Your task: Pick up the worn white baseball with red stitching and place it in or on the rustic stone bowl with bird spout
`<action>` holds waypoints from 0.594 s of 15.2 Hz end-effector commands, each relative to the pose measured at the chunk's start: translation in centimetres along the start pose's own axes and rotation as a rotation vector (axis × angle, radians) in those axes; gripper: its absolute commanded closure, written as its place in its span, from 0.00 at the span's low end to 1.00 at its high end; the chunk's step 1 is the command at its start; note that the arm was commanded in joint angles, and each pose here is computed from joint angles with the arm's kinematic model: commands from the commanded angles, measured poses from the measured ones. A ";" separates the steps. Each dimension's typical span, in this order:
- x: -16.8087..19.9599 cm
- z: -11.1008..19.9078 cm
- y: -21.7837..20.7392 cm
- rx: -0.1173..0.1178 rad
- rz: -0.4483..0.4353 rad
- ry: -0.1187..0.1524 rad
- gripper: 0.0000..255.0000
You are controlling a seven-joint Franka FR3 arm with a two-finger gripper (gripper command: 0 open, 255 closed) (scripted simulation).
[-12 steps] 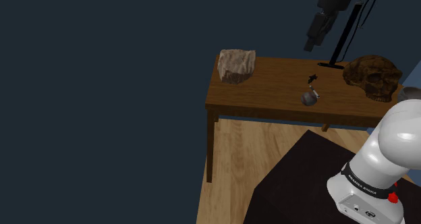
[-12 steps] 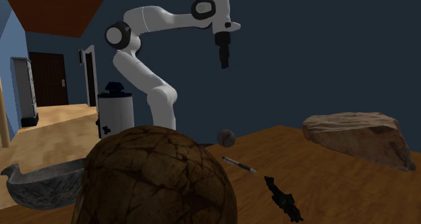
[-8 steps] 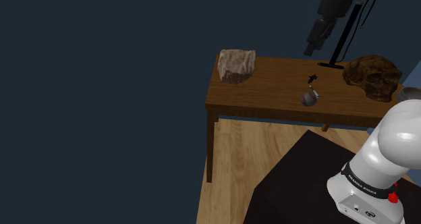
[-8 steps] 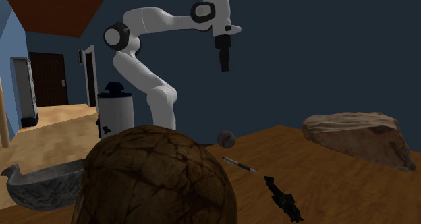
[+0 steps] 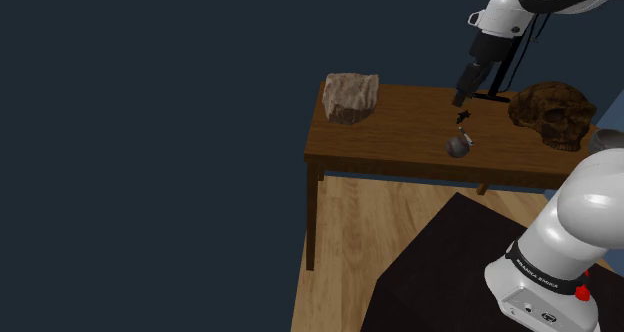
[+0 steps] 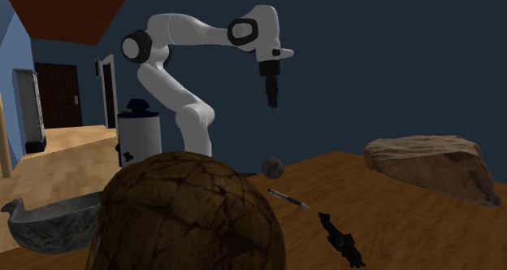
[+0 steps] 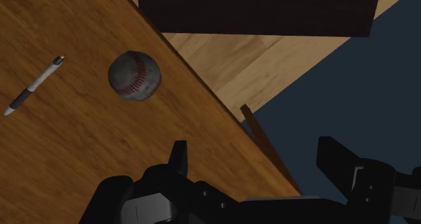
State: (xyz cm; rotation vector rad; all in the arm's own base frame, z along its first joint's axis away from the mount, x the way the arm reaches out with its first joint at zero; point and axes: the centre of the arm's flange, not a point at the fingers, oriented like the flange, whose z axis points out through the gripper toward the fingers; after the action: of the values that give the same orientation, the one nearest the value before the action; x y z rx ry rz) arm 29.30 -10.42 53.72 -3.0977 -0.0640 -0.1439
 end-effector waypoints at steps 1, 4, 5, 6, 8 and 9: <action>-0.4 1.9 1.8 0.006 0.004 0.003 0.00; -0.8 4.7 4.7 0.017 0.012 0.005 0.00; -1.0 5.7 5.7 0.020 0.014 0.005 0.00; -1.1 6.7 6.6 0.024 0.017 0.006 0.00; -1.4 8.6 8.5 0.031 0.022 0.007 0.00; -1.6 9.6 9.4 0.034 0.025 0.008 0.00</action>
State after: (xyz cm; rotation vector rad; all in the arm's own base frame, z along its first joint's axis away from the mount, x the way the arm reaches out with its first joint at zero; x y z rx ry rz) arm 29.19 -18.48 44.85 -3.0651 -0.0311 -0.1501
